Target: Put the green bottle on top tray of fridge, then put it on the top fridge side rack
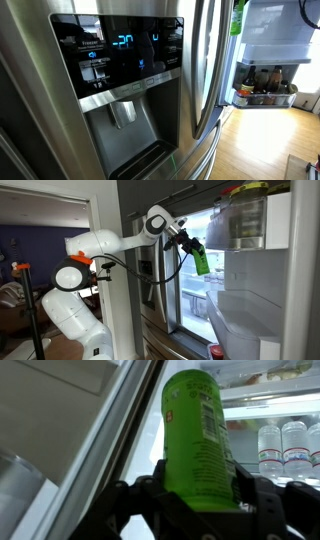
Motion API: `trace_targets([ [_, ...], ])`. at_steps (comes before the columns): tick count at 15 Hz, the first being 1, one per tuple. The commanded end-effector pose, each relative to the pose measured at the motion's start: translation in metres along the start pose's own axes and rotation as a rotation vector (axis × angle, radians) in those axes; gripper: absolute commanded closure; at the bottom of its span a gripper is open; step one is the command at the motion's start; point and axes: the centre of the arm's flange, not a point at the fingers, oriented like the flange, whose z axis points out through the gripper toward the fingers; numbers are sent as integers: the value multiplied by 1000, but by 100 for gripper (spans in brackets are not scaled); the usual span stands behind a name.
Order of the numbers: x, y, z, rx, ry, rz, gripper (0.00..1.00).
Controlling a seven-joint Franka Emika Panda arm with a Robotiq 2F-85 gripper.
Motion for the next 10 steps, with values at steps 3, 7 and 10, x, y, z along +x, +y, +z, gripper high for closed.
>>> trace_targets([
  [3,-70,26,8,-176,-55,124,63],
  [7,-92,33,18,-275,-64,79,63],
  [10,-98,36,25,-344,-49,1,63],
])
